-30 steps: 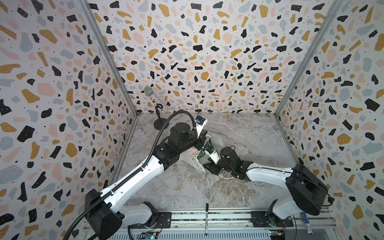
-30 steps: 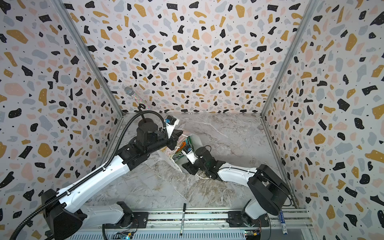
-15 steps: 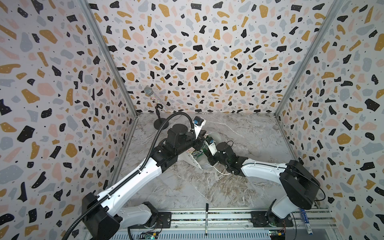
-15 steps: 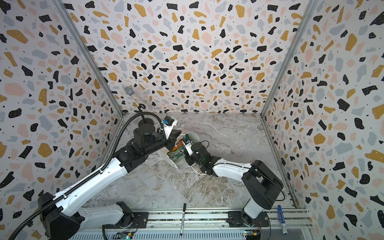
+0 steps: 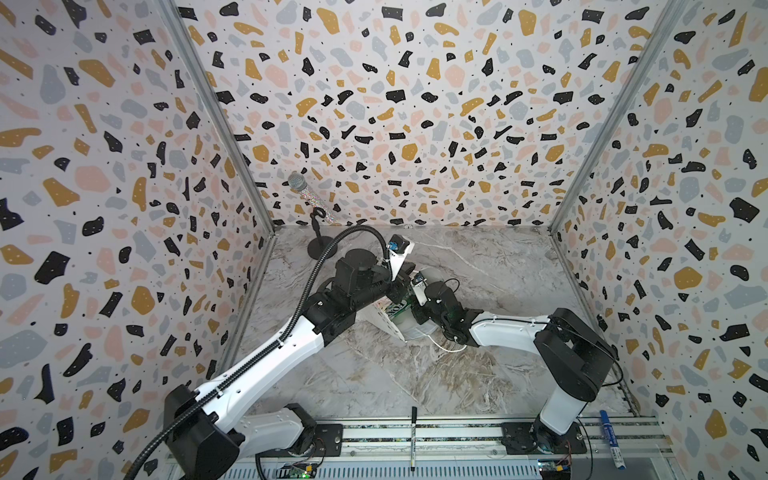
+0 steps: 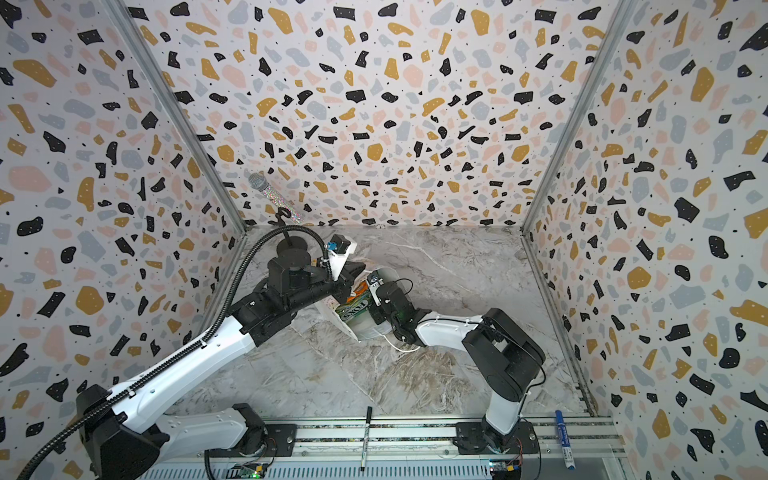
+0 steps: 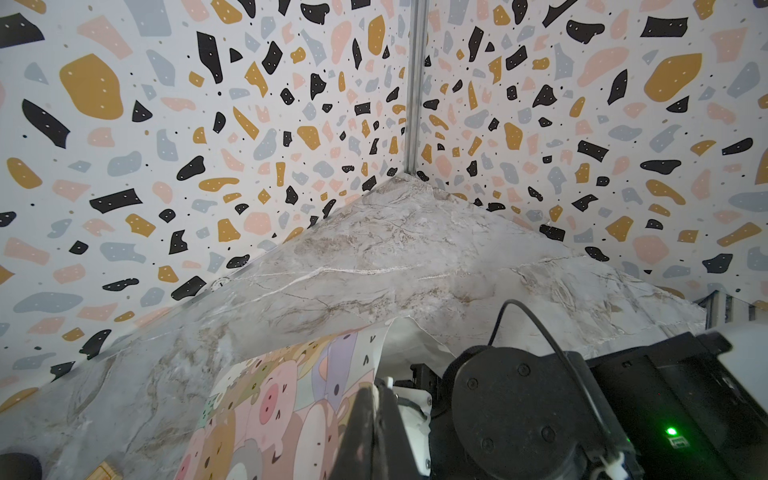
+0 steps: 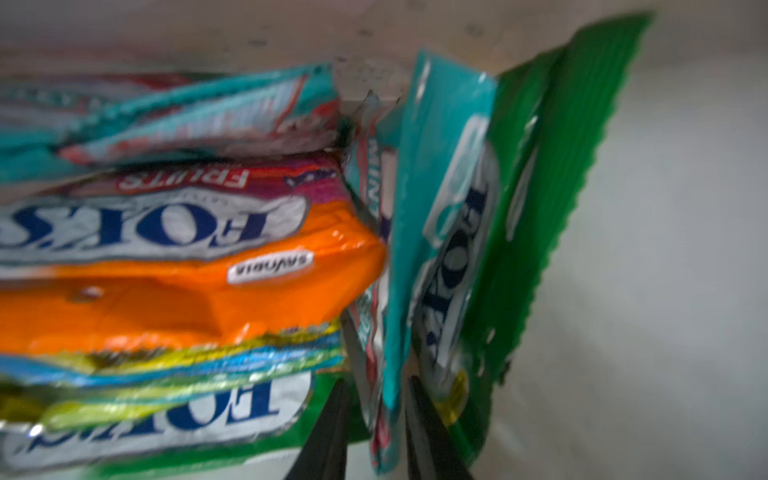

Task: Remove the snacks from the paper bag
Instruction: 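Hold the tilted bag with the left gripper while the right gripper reaches inside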

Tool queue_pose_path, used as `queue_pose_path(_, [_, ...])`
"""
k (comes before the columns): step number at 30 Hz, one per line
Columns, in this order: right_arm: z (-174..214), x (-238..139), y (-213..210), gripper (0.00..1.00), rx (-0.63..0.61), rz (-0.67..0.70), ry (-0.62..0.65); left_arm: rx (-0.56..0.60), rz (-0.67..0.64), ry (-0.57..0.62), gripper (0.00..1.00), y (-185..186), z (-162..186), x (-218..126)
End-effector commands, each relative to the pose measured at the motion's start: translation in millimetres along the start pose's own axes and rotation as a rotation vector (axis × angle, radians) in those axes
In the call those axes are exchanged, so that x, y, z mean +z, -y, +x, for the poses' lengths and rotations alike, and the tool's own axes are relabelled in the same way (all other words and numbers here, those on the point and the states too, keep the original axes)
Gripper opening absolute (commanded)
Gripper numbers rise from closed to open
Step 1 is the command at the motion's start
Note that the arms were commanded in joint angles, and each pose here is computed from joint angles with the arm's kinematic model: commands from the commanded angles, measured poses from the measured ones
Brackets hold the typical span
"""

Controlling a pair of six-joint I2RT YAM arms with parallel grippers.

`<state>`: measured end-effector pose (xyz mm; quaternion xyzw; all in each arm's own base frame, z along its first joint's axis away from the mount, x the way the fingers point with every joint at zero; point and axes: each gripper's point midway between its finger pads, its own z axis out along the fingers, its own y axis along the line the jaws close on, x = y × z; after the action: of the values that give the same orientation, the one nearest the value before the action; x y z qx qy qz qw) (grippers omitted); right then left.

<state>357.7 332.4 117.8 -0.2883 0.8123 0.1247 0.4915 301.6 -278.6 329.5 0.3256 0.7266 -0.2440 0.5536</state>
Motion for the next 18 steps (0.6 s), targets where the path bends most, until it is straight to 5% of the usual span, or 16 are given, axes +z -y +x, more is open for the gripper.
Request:
queue_pose_path(1, [-23,1,8,0.27,0.009,0.026,0.058,0.025,0.02,0.07,0.0,5,-17,-7])
queue_pose_path(15, [-14,30,15,0.3,0.005,0.03,0.016,0.031,0.018,0.078,0.0,5,-20,-10])
queue_pose_path(18, [-12,34,12,0.25,0.004,0.018,0.01,0.032,0.009,0.075,0.0,3,-18,-9])
